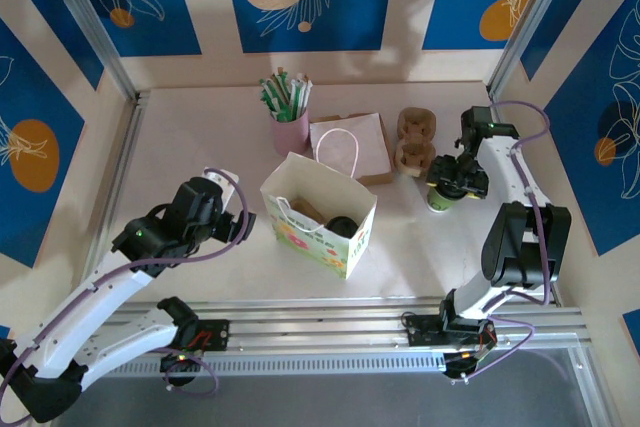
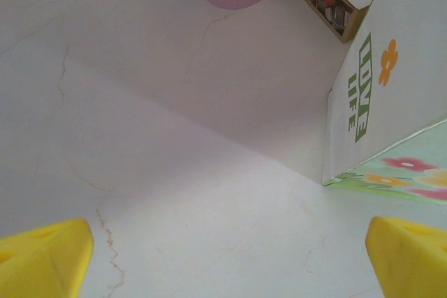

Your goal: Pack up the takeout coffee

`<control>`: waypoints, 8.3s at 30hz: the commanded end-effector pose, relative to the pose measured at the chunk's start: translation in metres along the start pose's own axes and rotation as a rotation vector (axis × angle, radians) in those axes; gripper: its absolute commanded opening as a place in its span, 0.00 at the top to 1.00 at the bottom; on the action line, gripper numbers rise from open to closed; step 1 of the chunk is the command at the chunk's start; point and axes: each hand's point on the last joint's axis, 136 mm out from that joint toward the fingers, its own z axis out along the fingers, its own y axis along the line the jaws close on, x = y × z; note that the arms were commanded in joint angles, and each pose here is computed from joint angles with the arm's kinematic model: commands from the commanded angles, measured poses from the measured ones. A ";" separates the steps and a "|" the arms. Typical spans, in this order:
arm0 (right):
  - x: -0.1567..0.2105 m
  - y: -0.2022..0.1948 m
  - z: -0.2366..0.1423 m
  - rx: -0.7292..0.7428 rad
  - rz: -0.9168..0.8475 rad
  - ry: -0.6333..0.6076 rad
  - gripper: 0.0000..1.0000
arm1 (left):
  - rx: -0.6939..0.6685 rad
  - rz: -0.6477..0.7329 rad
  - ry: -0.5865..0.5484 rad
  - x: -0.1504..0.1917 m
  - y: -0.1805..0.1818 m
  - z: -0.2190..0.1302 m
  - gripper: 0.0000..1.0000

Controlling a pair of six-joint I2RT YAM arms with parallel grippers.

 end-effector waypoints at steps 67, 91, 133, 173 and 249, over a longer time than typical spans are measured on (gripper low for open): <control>0.039 0.041 -0.036 0.023 -0.290 0.100 0.15 | -0.051 -0.055 0.103 0.000 0.000 0.019 0.00; 0.018 0.037 -0.018 0.099 -0.301 0.138 0.21 | -0.085 -0.014 0.141 0.007 0.002 0.034 0.00; 0.031 0.055 0.007 0.043 -0.316 0.206 0.23 | -0.102 0.018 0.180 0.019 0.002 0.044 0.00; 0.074 0.090 -0.066 0.006 -0.476 0.126 0.34 | -0.096 -0.044 0.059 -0.004 0.008 0.022 0.00; 0.138 0.187 -0.296 -0.386 -0.820 -0.348 0.34 | -0.144 -0.049 0.041 -0.002 0.021 0.022 0.00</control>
